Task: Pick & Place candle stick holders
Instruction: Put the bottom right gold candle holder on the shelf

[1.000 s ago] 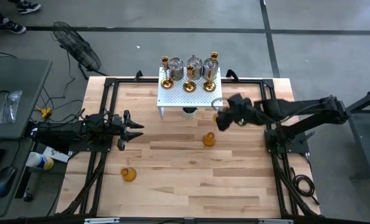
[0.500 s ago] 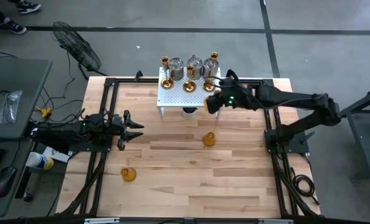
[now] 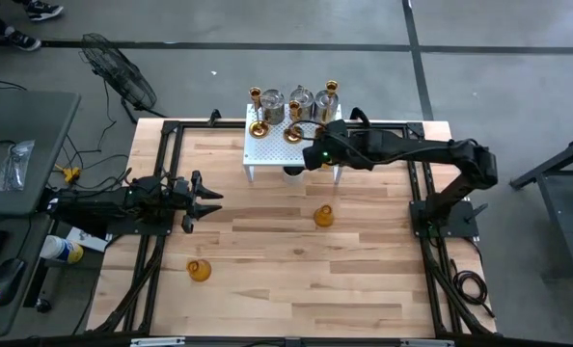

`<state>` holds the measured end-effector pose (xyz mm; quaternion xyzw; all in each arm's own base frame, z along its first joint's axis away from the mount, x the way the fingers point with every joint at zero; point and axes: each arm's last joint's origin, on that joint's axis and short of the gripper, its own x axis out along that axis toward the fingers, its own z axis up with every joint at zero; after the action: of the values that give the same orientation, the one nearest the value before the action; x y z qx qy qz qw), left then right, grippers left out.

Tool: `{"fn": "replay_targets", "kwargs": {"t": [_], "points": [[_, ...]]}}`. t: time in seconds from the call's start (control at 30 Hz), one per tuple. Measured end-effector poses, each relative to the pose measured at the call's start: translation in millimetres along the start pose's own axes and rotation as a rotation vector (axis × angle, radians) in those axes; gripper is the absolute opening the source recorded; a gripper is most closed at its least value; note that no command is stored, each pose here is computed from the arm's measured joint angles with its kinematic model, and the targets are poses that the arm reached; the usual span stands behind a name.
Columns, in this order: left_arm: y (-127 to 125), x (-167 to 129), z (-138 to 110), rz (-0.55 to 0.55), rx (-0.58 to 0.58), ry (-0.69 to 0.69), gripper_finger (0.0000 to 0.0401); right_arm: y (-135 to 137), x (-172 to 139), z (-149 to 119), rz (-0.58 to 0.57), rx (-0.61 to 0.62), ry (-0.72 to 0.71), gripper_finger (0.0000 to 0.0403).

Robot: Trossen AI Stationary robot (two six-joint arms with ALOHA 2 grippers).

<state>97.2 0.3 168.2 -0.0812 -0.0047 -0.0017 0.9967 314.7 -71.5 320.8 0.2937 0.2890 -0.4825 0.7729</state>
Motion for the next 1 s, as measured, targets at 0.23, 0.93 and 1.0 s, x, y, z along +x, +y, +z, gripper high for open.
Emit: {"fn": "replay_targets", "kwargs": {"t": [0.23,0.93,1.0], "points": [[0,0,0,0.0,0.0,0.0,0.0152,0,11,2,-0.054,0.02,-0.036,0.0136],[0,0,0,0.0,0.0,0.0,0.0152,-8,20,10,-0.084,0.044,-0.029,0.0136],[0,0,0,0.0,0.0,-0.001,0.0152,-9,21,12,-0.087,0.046,-0.029,0.0136]]}}
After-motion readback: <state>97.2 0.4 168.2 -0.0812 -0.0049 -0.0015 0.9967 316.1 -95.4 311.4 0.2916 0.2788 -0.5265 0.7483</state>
